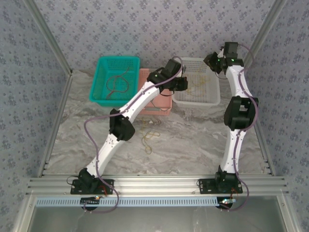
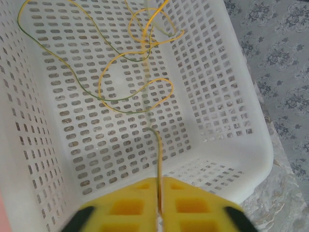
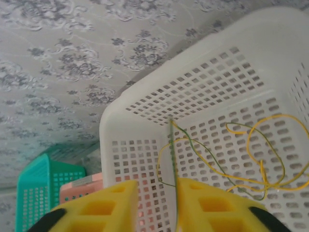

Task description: Untangle the cables

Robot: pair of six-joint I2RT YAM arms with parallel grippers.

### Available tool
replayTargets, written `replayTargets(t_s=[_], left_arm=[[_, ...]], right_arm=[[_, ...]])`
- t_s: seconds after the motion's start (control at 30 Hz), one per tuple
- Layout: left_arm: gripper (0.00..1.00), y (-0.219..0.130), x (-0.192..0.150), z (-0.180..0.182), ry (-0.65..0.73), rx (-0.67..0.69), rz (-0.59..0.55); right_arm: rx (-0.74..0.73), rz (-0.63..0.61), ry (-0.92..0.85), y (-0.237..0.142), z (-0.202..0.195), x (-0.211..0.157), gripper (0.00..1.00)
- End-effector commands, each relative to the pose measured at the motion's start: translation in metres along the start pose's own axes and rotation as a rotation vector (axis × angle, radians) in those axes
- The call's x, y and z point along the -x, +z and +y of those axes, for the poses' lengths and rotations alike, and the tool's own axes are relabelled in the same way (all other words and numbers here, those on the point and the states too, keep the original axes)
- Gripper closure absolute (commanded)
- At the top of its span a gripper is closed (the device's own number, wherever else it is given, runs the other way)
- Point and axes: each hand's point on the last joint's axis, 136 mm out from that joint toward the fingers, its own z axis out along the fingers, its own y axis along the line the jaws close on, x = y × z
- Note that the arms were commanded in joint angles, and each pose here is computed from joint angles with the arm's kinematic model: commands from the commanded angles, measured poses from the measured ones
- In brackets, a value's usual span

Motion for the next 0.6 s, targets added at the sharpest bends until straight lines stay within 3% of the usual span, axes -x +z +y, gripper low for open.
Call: replayTargets(t_s=[0.0, 0.1, 0.23, 0.4, 0.5, 0.57], left_arm=[[0.58, -0.024, 0.007, -0.017, 0.016, 0.011, -0.030], [0.42, -0.045, 0.010, -0.028, 0.047, 0.046, -0.060], [0.36, -0.076, 0.015, -0.043, 0.058, 0.067, -0.096], [0.36, -0.129, 0.021, -0.051, 0.086, 0.169, -0.162], [0.37, -0.158, 0.018, -0.044, 0.055, 0.222, -0.194], [0.37, -0.176, 0.013, -0.038, 0.011, 0.189, -0.256]], right_arm=[[-0.035, -0.028, -0.054, -0.020, 0.009, 0.004, 0.57], [-0.040, -0.053, -0.084, -0.037, 0.021, 0.007, 0.51], [-0.041, -0.098, -0.126, -0.066, 0.041, 0.010, 0.48], [-0.028, -0.157, -0.189, -0.114, 0.066, -0.006, 0.49], [-0.006, -0.196, -0.240, -0.147, 0.080, -0.034, 0.51], [0.008, -0.205, -0.278, -0.167, 0.084, -0.065, 0.51]])
